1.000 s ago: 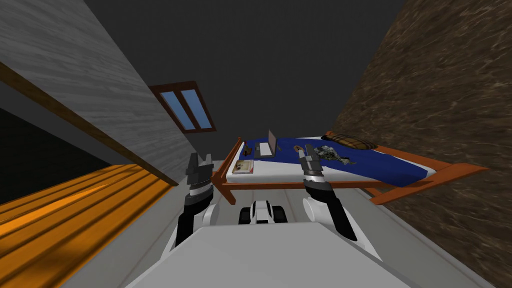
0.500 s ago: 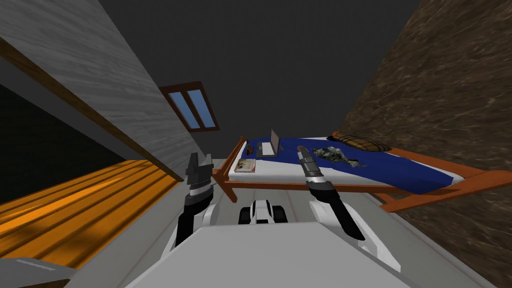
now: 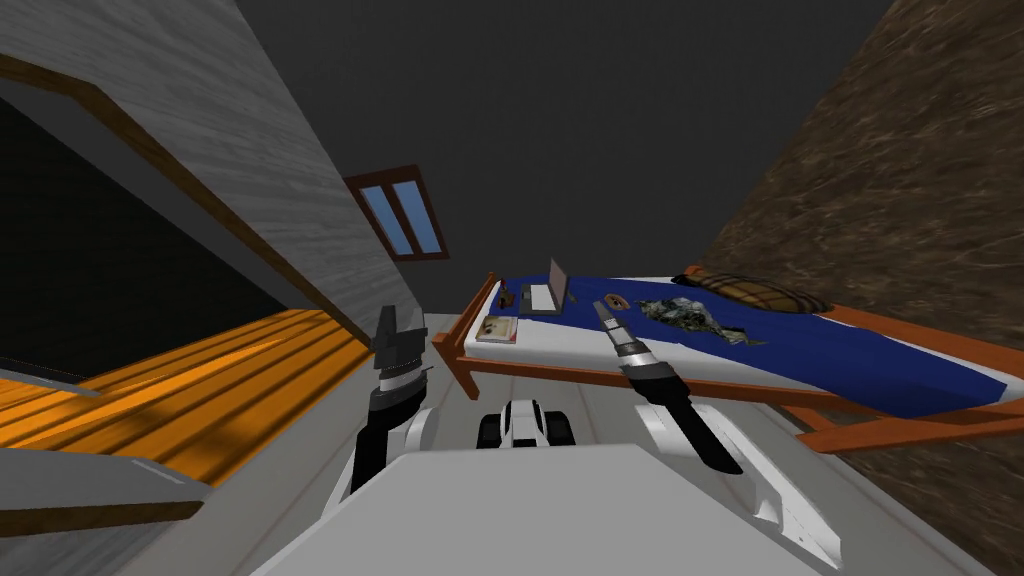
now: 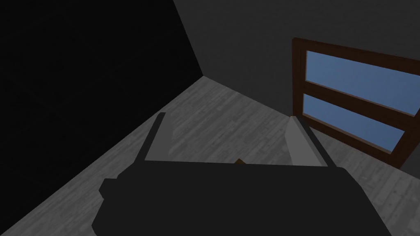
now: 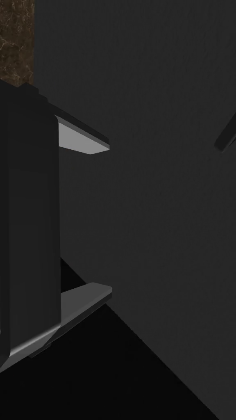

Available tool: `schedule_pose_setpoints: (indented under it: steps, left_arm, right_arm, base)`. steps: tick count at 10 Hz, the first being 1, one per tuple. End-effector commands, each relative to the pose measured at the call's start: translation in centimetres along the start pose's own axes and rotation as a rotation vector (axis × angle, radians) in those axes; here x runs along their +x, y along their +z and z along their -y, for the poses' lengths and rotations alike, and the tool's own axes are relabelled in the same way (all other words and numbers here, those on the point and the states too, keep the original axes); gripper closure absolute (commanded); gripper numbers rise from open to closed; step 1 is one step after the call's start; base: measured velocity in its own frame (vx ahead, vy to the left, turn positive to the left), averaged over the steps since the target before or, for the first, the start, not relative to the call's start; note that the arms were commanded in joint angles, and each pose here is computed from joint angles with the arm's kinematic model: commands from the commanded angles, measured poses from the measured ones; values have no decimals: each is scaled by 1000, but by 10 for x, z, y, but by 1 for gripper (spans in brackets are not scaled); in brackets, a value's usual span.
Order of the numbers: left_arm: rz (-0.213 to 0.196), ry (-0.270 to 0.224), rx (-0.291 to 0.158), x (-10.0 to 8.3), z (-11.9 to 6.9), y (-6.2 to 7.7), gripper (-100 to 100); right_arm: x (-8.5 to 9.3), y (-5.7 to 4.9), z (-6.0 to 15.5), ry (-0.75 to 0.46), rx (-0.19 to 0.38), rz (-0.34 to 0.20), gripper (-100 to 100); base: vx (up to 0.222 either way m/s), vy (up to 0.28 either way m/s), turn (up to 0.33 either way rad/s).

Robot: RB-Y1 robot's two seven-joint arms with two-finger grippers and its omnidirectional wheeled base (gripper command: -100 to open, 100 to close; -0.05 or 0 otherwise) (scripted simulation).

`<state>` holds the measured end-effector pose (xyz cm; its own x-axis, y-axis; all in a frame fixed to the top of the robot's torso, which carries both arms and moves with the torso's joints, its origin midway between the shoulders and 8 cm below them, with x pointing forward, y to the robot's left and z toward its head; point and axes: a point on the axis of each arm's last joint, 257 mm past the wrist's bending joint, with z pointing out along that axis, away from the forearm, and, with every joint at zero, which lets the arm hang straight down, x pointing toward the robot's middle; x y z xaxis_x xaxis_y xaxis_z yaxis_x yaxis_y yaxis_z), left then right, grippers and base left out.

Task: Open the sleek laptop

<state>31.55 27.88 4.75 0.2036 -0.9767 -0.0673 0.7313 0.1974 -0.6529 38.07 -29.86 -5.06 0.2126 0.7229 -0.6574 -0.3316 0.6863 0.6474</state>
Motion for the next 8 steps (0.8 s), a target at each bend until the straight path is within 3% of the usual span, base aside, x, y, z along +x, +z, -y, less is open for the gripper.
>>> schedule_pose_setpoints:
  steps: [1,8]
  left_arm:
    - [0,0,0,0,0,0,0]
    - [0,0,0,0,0,0,0]
  right_arm:
    - [-2,-4,31,-179,62,-56,-100]
    - [-37,-19,118,-669,237,-188,-100]
  base:
    - [-12,10,129]
    - [-10,6,191]
